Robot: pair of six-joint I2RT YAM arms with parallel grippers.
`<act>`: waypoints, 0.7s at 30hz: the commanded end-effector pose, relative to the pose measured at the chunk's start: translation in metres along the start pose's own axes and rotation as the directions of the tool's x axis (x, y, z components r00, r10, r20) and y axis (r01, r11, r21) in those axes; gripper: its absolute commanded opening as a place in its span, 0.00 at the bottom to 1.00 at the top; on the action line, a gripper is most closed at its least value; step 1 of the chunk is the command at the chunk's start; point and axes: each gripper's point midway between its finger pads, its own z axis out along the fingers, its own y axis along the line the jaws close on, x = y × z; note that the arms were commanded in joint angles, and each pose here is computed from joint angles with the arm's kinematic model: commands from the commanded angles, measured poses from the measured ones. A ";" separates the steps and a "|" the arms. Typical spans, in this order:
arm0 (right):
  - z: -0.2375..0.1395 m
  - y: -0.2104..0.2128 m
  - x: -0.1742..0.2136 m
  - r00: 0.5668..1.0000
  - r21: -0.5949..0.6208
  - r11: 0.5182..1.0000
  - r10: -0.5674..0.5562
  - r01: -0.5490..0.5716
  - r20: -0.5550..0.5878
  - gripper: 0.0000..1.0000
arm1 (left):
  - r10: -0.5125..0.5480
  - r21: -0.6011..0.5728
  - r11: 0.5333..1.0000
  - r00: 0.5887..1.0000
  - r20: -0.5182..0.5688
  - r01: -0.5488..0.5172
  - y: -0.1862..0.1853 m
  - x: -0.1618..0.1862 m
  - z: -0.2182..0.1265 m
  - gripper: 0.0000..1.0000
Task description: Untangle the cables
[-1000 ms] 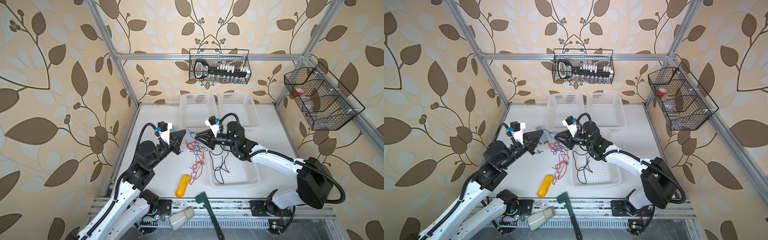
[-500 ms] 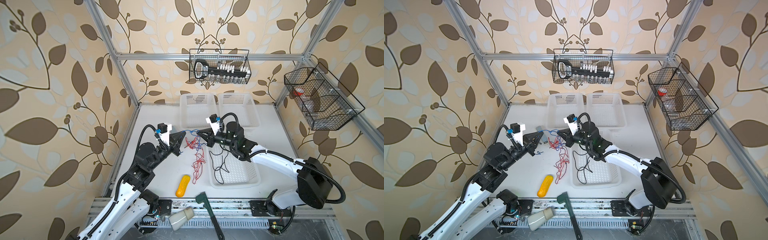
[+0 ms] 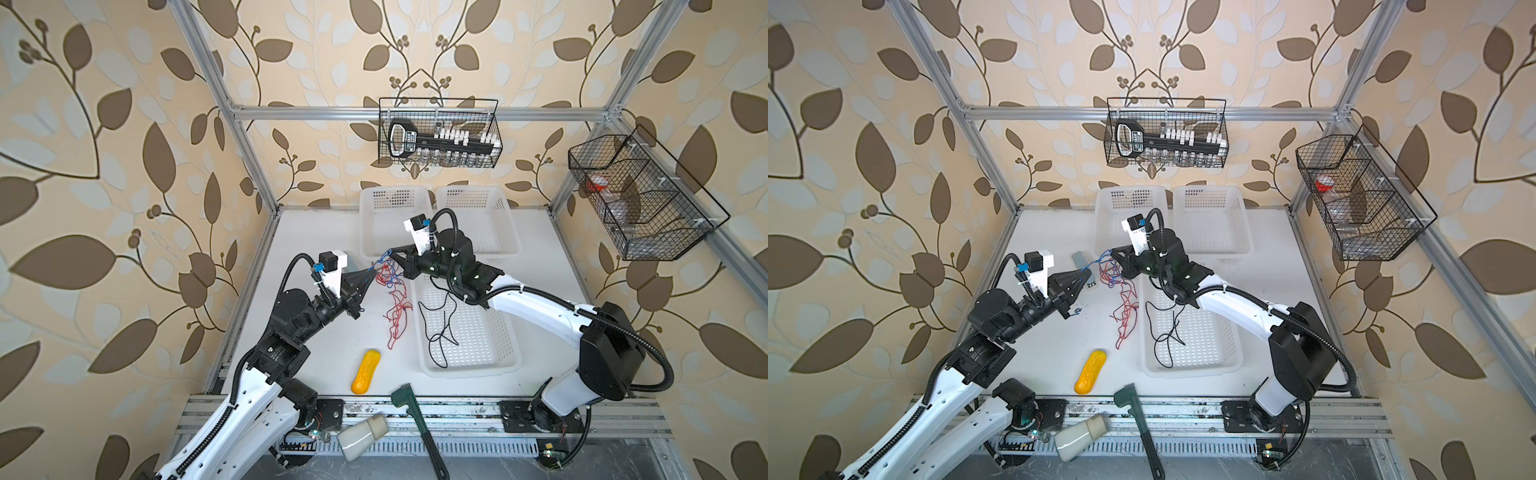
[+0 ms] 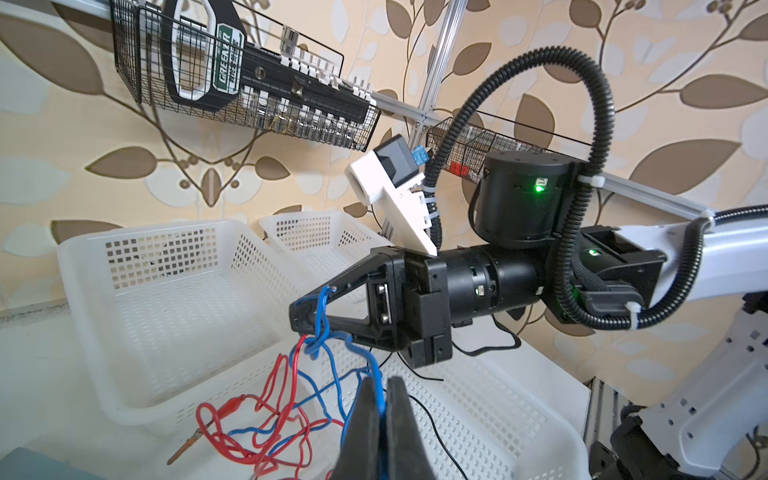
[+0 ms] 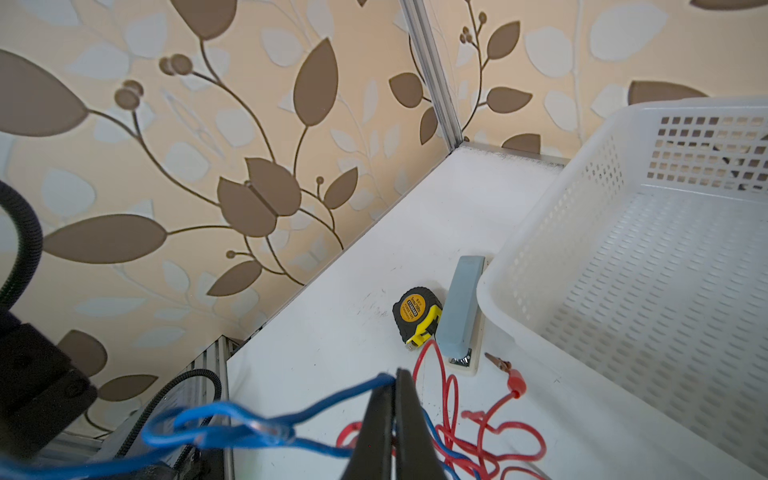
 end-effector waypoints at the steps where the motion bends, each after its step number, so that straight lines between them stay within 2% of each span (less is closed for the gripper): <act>1: 0.004 -0.071 0.035 0.991 0.248 0.967 0.086 -0.059 -0.098 0.00 | 0.107 0.149 0.977 0.954 0.282 -0.153 -0.048 -0.072 -0.030 0.00; 5: 0.004 -0.086 0.044 0.989 0.335 0.942 0.054 -0.006 -0.135 0.00 | 0.118 0.077 0.986 0.938 0.327 -0.150 -0.038 -0.079 -0.037 0.00; 9: 0.005 -0.098 0.052 0.983 0.370 0.929 0.083 -0.018 -0.161 0.00 | 0.142 0.061 0.982 0.916 0.376 -0.177 -0.040 -0.086 -0.045 0.00; 21: 0.019 -0.114 0.065 0.953 0.347 0.929 0.216 -0.132 -0.214 0.00 | 0.122 0.100 0.982 0.938 0.325 -0.163 -0.043 -0.077 -0.039 0.00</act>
